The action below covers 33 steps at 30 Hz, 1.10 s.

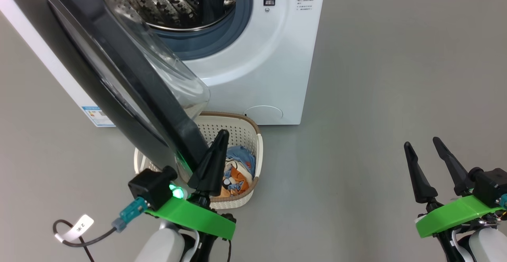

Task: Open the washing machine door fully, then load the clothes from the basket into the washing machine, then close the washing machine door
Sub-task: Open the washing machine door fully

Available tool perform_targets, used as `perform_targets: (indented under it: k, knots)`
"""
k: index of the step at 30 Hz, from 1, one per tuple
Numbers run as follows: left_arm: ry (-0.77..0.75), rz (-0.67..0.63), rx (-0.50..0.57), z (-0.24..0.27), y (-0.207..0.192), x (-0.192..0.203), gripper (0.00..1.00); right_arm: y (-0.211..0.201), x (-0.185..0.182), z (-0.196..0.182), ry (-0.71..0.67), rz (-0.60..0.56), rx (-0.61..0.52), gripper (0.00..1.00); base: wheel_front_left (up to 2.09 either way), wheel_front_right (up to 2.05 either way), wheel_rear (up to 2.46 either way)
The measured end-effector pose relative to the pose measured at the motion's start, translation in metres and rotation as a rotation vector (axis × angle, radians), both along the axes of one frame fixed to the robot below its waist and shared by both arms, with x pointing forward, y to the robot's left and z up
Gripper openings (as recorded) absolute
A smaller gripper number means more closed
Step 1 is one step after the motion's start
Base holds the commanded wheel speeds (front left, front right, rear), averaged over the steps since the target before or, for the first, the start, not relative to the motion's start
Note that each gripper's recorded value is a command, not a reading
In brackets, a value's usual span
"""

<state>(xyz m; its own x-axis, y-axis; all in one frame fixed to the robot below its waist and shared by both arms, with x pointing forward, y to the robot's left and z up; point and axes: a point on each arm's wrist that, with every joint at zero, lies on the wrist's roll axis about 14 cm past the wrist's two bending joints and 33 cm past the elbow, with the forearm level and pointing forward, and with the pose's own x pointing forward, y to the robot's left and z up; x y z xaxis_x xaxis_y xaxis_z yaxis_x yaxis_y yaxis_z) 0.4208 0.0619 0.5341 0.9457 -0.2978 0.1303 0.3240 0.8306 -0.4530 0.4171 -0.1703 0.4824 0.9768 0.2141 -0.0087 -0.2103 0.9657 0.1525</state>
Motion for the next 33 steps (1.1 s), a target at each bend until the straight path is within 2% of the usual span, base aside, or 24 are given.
perform_targets:
  k: [20, 33]
  knots:
    - [0.005, 0.078, -0.032, 0.001, 0.022, -0.009, 0.0, 0.02, 0.009, 0.008, -0.027, 0.055, 0.005, 1.0, 0.0, 0.0, 0.0]
    - [0.035, 0.199, 0.056, -0.015, 0.061, -0.03, 0.0, 0.054, 0.02, 0.011, -0.041, 0.148, 0.006, 1.0, 0.0, 0.0, 0.0]
